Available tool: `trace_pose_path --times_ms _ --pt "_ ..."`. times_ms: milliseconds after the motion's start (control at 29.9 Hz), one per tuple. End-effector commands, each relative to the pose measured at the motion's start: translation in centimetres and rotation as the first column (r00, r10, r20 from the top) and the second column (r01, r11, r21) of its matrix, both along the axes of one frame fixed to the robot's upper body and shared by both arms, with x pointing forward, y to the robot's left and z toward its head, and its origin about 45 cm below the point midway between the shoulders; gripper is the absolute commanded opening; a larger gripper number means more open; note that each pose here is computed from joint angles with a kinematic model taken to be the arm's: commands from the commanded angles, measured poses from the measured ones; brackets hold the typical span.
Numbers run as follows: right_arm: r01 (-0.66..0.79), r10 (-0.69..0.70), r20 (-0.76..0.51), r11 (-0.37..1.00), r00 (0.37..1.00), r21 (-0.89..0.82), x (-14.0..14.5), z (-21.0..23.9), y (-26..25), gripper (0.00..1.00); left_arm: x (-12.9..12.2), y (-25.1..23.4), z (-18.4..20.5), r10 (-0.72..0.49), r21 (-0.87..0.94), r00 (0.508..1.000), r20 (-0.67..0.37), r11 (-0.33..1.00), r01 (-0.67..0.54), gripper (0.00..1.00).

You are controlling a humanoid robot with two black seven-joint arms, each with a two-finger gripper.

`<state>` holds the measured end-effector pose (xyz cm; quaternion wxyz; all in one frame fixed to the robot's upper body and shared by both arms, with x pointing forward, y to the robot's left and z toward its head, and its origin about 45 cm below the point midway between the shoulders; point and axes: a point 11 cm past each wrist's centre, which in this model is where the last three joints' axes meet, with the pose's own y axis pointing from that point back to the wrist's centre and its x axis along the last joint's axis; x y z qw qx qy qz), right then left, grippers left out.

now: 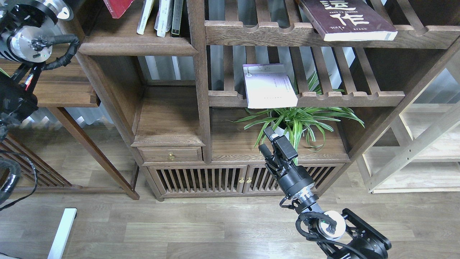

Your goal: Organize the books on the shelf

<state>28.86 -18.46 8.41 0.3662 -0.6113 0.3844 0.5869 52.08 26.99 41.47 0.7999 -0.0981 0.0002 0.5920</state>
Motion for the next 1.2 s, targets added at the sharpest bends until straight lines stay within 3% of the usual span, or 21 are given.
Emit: trace_pose_path --times_ms 0,201,368,669,1170 --pt "-0.004 0.004 -0.001 1.000 1.000 0.004 -0.1 0.0 0.3 0.94 0.0 0.0 -0.2 0.003 0.005 1.000 -0.004 1.000 -0.003 0.09" --pt "-0.025 0.025 0.003 1.000 1.000 0.002 -0.3 0.1 0.9 0.94 0.3 0.4 -0.5 0.019 0.010 1.000 -0.012 1.000 -0.019 0.14" --pt "-0.027 0.026 0.006 1.000 1.000 0.005 -0.3 0.2 1.0 0.94 0.6 0.5 -1.0 0.036 0.039 0.999 -0.019 0.999 -0.035 0.28" --pt "-0.036 0.036 0.019 0.999 0.999 0.008 -0.2 0.6 1.2 0.93 1.0 -1.4 -1.1 0.018 0.038 1.000 -0.012 0.999 -0.017 0.31" --pt "-0.033 0.033 0.015 0.999 0.999 -0.001 -0.5 0.4 0.9 0.93 1.6 -4.0 4.6 -0.005 0.002 0.997 0.077 1.000 0.005 0.31"
